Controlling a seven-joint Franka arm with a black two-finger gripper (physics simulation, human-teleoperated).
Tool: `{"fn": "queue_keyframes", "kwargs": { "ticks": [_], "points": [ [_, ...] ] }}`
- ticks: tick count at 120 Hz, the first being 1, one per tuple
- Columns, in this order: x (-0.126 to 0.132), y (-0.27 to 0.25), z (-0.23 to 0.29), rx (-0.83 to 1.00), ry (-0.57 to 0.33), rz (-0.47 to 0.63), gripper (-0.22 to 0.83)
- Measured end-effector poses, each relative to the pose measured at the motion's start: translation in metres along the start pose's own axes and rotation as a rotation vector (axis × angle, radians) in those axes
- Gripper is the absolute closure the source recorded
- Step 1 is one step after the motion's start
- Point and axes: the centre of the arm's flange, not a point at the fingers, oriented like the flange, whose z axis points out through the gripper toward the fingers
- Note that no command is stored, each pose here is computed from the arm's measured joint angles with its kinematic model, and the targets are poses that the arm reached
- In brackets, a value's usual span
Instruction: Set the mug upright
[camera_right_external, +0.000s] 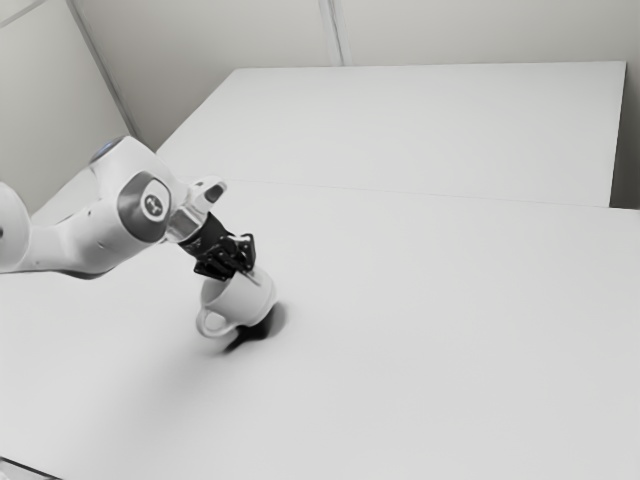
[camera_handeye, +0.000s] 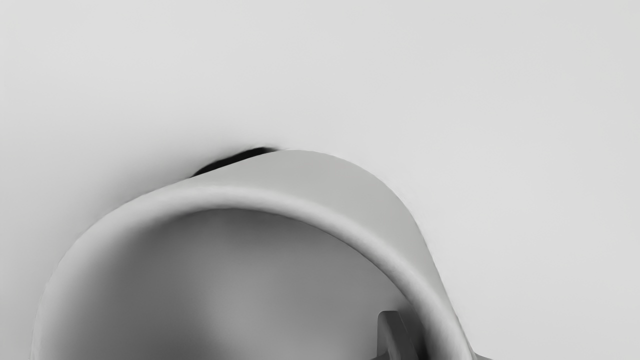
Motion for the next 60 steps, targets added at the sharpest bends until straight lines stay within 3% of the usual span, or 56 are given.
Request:
{"fn": "queue_keyframes", "kwargs": {
  "ticks": [60],
  "points": [
    [-0.012, 0.015, 0.018, 0.33, -0.02, -0.141, 0.78]
  ]
}}
